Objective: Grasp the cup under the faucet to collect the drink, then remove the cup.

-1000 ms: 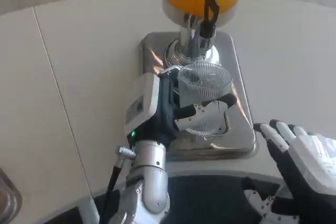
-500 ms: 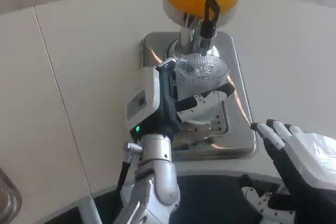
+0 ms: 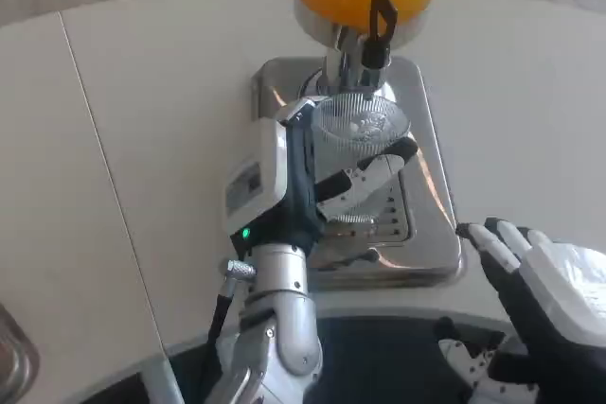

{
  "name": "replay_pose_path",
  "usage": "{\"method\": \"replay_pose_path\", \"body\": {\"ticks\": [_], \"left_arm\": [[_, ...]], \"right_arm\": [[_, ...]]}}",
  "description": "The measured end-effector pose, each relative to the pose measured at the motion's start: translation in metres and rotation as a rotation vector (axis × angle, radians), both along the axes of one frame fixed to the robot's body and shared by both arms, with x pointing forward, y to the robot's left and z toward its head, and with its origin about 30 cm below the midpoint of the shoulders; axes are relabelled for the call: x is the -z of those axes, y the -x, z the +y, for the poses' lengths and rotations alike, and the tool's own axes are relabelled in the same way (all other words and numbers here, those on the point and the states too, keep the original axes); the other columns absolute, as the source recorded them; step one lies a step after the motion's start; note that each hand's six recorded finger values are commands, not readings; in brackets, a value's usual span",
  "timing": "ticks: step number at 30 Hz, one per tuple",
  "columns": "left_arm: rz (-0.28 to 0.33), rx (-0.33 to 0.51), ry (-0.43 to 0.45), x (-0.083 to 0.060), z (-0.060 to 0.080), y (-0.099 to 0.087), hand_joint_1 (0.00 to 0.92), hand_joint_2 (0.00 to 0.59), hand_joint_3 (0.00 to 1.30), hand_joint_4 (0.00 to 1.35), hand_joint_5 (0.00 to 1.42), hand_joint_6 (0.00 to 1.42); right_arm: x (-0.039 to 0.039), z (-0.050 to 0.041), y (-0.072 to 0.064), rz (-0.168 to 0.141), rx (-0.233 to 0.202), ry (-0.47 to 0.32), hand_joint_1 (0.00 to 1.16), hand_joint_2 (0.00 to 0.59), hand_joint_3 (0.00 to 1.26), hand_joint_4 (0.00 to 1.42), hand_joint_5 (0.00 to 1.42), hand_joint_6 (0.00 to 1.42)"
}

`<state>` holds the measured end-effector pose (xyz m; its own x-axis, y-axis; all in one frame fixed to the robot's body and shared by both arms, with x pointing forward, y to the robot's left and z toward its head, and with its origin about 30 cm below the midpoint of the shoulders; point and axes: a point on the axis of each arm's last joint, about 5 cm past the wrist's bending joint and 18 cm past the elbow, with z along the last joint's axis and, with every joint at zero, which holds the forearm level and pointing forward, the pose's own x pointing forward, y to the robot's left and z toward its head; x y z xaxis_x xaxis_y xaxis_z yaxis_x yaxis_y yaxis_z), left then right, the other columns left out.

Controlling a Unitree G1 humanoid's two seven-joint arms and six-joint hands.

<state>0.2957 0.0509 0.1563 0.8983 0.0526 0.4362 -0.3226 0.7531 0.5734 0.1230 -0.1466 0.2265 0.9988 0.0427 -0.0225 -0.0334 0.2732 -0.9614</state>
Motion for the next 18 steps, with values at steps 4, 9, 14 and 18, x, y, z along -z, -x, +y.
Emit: {"method": "replay_pose_path", "body": {"ticks": [4,9,14,18], "left_arm": [[0.008,-0.007,-0.001,0.003,0.002,0.002,0.254,0.08,0.41,0.21,0.44,0.51],[-0.008,0.002,0.0,-0.001,0.004,0.002,0.244,0.079,0.32,0.13,0.36,0.4],[-0.045,0.025,0.01,-0.009,0.002,0.004,0.24,0.07,0.28,0.09,0.32,0.36],[-0.047,0.058,0.005,-0.012,-0.001,0.006,0.239,0.071,0.26,0.08,0.3,0.34]], "right_arm": [[0.0001,0.0001,0.0,0.001,-0.007,-0.009,0.54,0.468,0.08,0.0,0.0,0.0],[0.0001,0.0001,0.0,0.0,-0.012,-0.013,0.54,0.468,0.08,0.0,0.0,0.0],[0.0002,-0.0008,0.0,-0.003,-0.019,-0.02,0.54,0.464,0.08,0.0,0.0,0.0],[0.0004,-0.0021,0.0,-0.012,-0.015,-0.025,0.55,0.46,0.09,0.0,0.0,0.0]]}}
